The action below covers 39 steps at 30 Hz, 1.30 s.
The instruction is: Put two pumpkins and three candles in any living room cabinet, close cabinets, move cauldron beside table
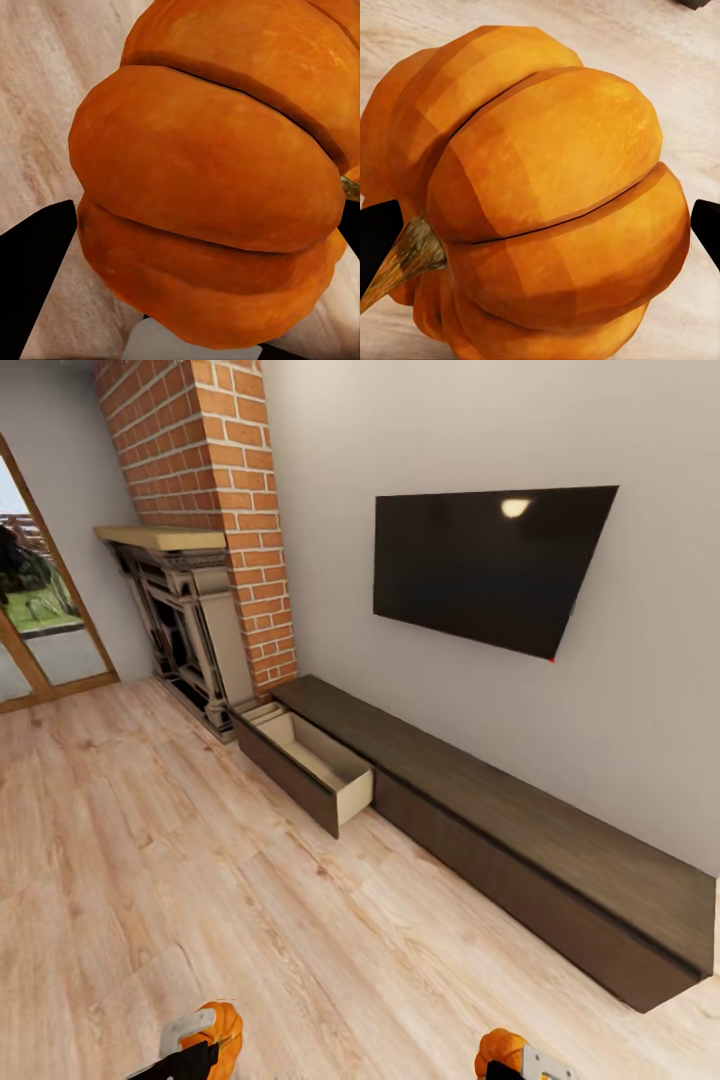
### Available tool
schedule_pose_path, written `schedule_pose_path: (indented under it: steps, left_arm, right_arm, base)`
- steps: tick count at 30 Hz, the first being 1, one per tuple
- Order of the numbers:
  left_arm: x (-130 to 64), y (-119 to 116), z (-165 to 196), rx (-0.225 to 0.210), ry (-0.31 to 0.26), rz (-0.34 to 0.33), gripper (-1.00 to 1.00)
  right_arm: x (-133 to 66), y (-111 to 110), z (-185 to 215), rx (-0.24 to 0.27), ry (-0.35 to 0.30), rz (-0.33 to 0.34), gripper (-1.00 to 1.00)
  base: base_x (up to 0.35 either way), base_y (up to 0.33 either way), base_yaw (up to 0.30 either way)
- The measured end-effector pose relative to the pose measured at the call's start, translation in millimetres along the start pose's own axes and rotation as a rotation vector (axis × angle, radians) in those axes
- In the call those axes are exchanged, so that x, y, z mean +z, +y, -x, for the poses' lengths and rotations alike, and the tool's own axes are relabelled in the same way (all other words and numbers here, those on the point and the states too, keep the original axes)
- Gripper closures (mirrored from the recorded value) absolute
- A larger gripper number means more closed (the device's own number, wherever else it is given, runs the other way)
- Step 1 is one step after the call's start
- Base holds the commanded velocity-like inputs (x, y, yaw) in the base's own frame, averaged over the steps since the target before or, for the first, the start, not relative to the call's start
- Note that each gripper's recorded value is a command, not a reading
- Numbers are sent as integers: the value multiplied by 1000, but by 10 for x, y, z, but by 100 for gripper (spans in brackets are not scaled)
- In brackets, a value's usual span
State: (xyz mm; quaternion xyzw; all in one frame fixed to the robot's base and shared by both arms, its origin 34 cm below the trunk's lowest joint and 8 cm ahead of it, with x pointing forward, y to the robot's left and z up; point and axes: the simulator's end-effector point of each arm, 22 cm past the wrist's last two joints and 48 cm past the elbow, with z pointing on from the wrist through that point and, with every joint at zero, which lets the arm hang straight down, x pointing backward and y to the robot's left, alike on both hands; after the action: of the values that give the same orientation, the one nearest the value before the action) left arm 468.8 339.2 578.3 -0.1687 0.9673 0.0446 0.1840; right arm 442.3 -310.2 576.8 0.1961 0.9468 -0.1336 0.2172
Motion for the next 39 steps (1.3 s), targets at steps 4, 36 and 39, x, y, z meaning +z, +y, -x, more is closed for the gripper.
schedule_pose_path:
  steps: [4, 36, 39]
  left_arm:
    - [0, -4, -2, 0, 0, -1, 100]
    - [0, -10, 43, -3, -18, -8, 100]
    - [-1, -12, 45, -2, -19, -9, 100]
  right_arm:
    - [0, 0, 0, 0, 0, 0, 100]
    - [0, 24, 36, -35, -15, 10, 100]
    - [-1, 37, 60, -57, -26, 15, 100]
  base:
    - [0, 0, 292]
    - [0, 0, 289]
    - [100, 0, 83]
